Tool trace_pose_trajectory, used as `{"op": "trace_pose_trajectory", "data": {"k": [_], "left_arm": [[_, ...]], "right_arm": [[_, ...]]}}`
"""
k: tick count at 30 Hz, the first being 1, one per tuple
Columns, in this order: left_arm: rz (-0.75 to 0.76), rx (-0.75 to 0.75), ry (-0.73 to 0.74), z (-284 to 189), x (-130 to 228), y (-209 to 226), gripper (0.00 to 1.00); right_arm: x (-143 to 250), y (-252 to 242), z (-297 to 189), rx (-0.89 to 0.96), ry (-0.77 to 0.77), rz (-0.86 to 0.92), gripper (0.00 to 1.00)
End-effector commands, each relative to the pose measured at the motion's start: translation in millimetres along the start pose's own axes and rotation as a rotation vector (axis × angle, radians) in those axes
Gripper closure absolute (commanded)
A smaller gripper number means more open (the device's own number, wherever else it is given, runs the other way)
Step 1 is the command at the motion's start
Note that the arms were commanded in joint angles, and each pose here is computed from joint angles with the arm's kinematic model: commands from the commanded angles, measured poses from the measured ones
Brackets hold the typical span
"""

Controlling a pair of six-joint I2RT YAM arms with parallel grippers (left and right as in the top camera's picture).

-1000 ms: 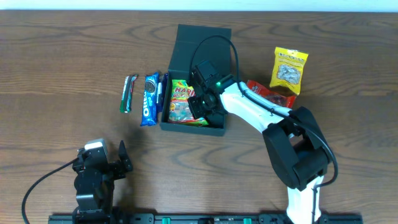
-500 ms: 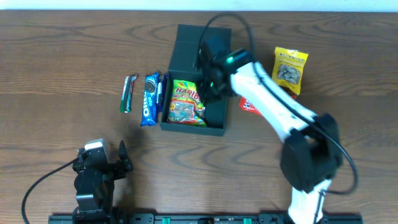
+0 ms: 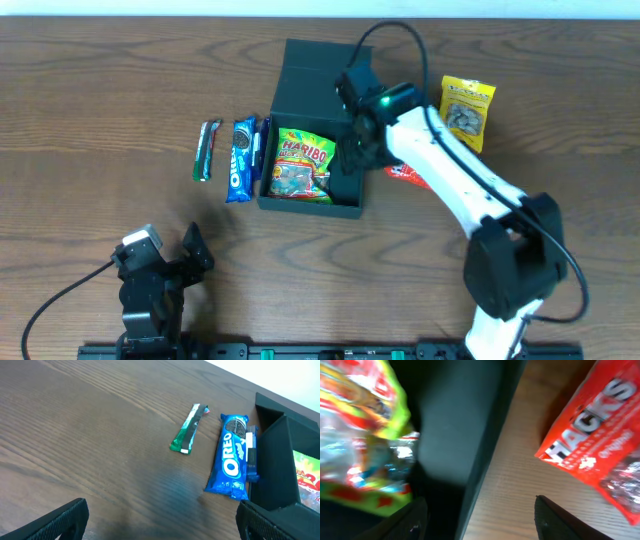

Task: Pack container
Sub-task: 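Withdraw the right gripper from the box toward the yellow bag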

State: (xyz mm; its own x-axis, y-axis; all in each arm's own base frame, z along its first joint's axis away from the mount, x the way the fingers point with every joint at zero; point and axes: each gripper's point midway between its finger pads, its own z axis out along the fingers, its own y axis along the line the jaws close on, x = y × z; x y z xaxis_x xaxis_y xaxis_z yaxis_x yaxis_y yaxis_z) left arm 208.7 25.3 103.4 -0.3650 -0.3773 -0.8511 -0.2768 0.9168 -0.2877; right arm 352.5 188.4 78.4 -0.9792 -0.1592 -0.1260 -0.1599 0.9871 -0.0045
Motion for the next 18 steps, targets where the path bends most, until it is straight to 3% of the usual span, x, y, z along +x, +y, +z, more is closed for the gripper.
{"op": "trace_pose_trajectory", "data": {"k": [1, 8, 14, 18], "left_arm": [[-0.024, -0.004, 0.009, 2, 5, 2, 0.05], [-0.024, -0.003, 0.009, 2, 5, 2, 0.05], [-0.024, 0.003, 0.012, 2, 5, 1, 0.05], [-0.024, 0.023, 0.02, 2, 7, -3, 0.05]], "right_arm": [[7, -12, 19, 0.046, 0.037, 0.024, 0.31], [4, -43, 30, 0.173, 0.044, 0.021, 0.3], [3, -60, 30, 0.177, 0.059, 0.042, 0.29], [7, -49, 31, 0.11, 0.083, 0.046, 0.23]]}}
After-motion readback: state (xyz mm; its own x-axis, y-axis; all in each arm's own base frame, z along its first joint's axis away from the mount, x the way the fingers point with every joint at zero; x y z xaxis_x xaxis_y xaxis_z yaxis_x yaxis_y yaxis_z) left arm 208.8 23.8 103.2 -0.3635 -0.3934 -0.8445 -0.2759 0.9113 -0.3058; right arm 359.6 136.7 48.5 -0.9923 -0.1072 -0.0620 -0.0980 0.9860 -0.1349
